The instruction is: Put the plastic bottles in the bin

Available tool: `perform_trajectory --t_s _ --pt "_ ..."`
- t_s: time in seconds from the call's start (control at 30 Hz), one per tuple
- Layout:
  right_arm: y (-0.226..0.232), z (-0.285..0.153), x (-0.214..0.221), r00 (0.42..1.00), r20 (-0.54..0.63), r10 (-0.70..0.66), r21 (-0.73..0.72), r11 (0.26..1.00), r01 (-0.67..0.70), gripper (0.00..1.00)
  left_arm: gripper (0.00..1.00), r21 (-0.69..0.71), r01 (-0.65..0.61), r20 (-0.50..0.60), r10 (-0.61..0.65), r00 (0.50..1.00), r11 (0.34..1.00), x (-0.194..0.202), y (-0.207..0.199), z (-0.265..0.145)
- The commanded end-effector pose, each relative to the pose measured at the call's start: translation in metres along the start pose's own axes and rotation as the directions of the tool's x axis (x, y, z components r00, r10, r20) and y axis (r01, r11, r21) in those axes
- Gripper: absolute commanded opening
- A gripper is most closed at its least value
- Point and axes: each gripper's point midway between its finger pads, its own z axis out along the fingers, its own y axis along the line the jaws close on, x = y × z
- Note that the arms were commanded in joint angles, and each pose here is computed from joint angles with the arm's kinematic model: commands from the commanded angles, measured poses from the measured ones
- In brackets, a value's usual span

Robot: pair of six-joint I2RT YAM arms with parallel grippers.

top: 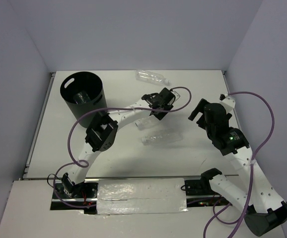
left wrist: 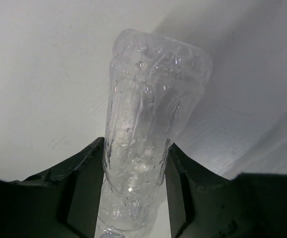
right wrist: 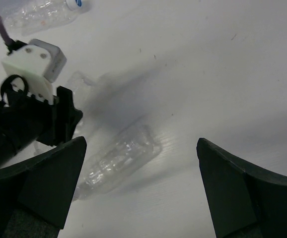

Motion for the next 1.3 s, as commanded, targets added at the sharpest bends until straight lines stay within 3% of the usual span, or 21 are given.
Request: perform_trajectory --t_s 0.0,0.13,0.17,0.23,0.27,0.4,0.53,0.57,0.63,0.67,0.73,0.77,0.83,0.93,1.1,1.2,1.23,1.27 --pt "0.006 0.001 -0.009 1.0 0.027 0.01 -0.013 1.0 -0.01 1.0 0.43 -0.085 0.122 0.23 -0.1 0.968 0.989 -0.087 0.061 -0.09" --pt "0.009 0.002 -0.011 1.0 0.027 0.011 -0.023 1.0 -0.01 1.0 0.47 -0.026 0.274 0.377 -0.245 0.893 0.961 -0.126 0.111 -0.177" --pt "0.01 0.002 -0.011 1.0 0.026 0.01 -0.026 1.0 -0.009 1.0 0.48 -0.019 0.314 0.452 -0.272 0.85 0.949 -0.135 0.133 -0.217" --pt "0.01 0.002 -0.009 1.0 0.017 0.008 -0.026 1.0 -0.007 1.0 0.49 0.017 0.339 0.529 -0.296 0.795 0.941 -0.141 0.15 -0.257" --pt "0.012 0.003 -0.008 1.0 0.011 0.008 -0.035 0.999 -0.007 1.0 0.49 0.028 0.364 0.599 -0.307 0.74 0.931 -0.142 0.171 -0.296" --pt "0.017 0.002 -0.008 1.0 0.006 0.014 -0.055 0.998 -0.013 1.0 0.5 0.015 0.465 0.74 -0.323 0.591 0.885 -0.122 0.228 -0.378" --pt "0.027 0.004 -0.006 1.0 -0.008 0.001 -0.102 0.995 -0.001 1.0 0.52 -0.065 0.574 0.824 -0.281 0.492 0.816 -0.088 0.274 -0.432" --pt "0.028 0.005 -0.005 1.0 -0.012 -0.001 -0.103 0.995 0.0 1.0 0.52 -0.099 0.606 0.817 -0.283 0.502 0.789 -0.074 0.288 -0.425" --pt "0.029 0.005 -0.007 1.0 -0.012 -0.001 -0.103 0.995 0.0 1.0 0.53 -0.107 0.638 0.839 -0.275 0.469 0.762 -0.064 0.299 -0.435" --pt "0.028 0.005 -0.006 1.0 -0.012 -0.001 -0.103 0.995 0.0 1.0 0.55 -0.135 0.66 0.825 -0.285 0.488 0.74 -0.05 0.308 -0.418" --pt "0.028 0.004 -0.006 1.0 -0.009 0.001 -0.107 0.994 -0.002 1.0 0.57 -0.124 0.688 0.859 -0.27 0.436 0.715 -0.044 0.32 -0.424" --pt "0.027 0.005 -0.004 1.0 -0.011 -0.004 -0.103 0.995 0.003 1.0 0.59 -0.128 0.692 0.844 -0.288 0.452 0.711 -0.034 0.32 -0.404" --pt "0.025 0.005 -0.003 1.0 -0.011 -0.001 -0.1 0.995 0.0 1.0 0.6 -0.112 0.7 0.861 -0.283 0.423 0.705 -0.032 0.325 -0.398" --pt "0.022 0.005 -0.001 1.0 -0.015 -0.006 -0.092 0.996 0.005 1.0 0.64 -0.117 0.73 0.84 -0.324 0.435 0.674 -0.014 0.328 -0.362" --pt "0.02 0.005 0.001 1.0 -0.017 -0.01 -0.084 0.996 0.009 1.0 0.67 -0.1 0.781 0.84 -0.369 0.399 0.616 0.008 0.331 -0.338" --pt "0.021 0.007 0.002 1.0 -0.021 -0.015 -0.083 0.996 0.013 1.0 0.81 -0.097 0.795 0.818 -0.408 0.407 0.599 0.023 0.327 -0.323" --pt "0.022 0.007 0.002 1.0 -0.023 -0.015 -0.085 0.996 0.013 1.0 0.99 -0.1 0.799 0.81 -0.418 0.411 0.593 0.027 0.325 -0.321" --pt "0.021 0.009 0.003 0.999 -0.027 -0.019 -0.081 0.997 0.017 1.0 0.99 -0.103 0.804 0.808 -0.422 0.411 0.586 0.03 0.325 -0.321"
